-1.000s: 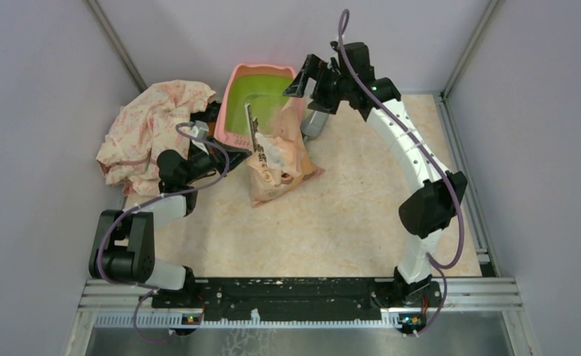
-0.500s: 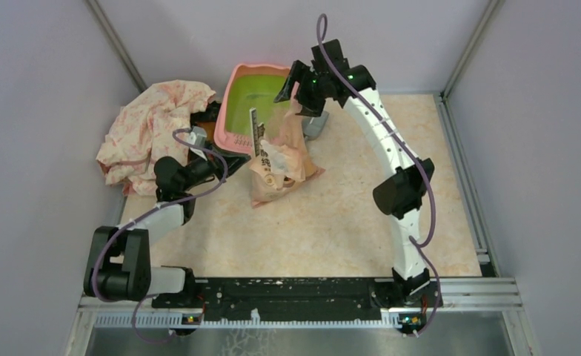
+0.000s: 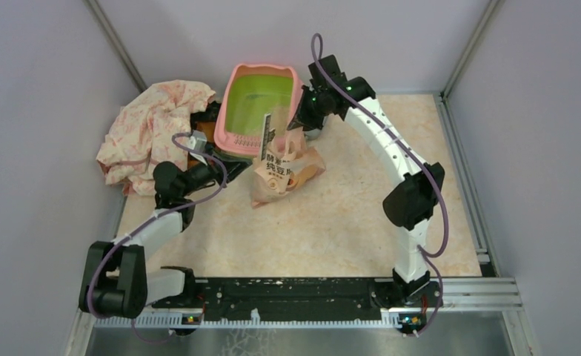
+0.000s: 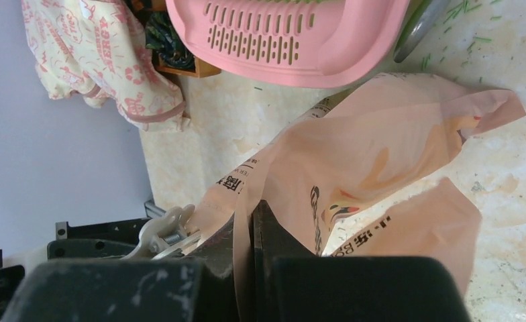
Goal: Fill the litter box with clean litter
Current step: Clamp the cat litter bag at the center of the board.
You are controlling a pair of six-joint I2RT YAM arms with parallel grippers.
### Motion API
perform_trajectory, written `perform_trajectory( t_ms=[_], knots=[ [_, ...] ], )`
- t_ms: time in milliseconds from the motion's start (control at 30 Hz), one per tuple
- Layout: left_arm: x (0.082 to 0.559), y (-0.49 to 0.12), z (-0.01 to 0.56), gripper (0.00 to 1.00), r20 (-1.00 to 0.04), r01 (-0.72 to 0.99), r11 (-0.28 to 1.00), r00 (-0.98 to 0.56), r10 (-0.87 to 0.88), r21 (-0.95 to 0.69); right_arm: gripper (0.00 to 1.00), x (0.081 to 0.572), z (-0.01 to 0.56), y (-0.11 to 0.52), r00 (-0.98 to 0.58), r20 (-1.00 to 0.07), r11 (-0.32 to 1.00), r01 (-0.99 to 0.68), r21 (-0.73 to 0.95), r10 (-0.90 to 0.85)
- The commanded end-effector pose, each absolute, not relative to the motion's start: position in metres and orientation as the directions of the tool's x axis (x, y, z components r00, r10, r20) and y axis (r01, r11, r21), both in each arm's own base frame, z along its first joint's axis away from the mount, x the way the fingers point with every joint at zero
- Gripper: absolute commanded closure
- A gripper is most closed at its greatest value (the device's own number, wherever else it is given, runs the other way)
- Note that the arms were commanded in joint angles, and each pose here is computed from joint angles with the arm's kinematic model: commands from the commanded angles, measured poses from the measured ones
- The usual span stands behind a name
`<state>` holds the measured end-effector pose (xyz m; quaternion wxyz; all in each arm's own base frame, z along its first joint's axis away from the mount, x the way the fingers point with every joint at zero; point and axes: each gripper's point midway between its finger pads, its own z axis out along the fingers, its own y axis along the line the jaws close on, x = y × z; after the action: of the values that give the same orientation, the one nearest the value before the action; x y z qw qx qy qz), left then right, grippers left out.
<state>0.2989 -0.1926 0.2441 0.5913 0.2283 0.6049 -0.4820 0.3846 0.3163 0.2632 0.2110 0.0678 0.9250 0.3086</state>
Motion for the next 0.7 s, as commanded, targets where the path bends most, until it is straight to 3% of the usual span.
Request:
perform_trajectory(
  t_ms=[0,100,333,533,667],
  knots=[
    [0.292,-0.195,0.259,0.92,-0.94,0.84,0.453,-0.179,-0.289,-0.299,1.0,0.378,0.302,0.311,-0.881,-0.396,0.76,-0.066,0.646,0.259],
    [0.294,-0.203,0.279,0.89,-0.95,0.829,0.481,-0.18,-0.256,-0.287,1.0,0.385,0.306,0.313,-0.883,-0.398,0.755,-0.08,0.651,0.249],
    [0.316,-0.224,0.328,0.65,-0.943,0.741,0.585,-0.293,-0.161,-0.33,1.0,0.395,0.315,0.32,-0.886,-0.392,0.718,-0.103,0.688,0.249],
    [0.336,-0.244,0.361,0.62,-0.911,0.644,0.697,-0.411,-0.033,-0.315,1.0,0.399,0.316,0.323,-0.885,-0.403,0.701,-0.136,0.7,0.232],
    [0.347,-0.261,0.334,0.6,-0.832,0.591,0.77,-0.535,0.15,-0.241,1.0,0.405,0.316,0.321,-0.888,-0.409,0.69,-0.161,0.705,0.211]
  ],
)
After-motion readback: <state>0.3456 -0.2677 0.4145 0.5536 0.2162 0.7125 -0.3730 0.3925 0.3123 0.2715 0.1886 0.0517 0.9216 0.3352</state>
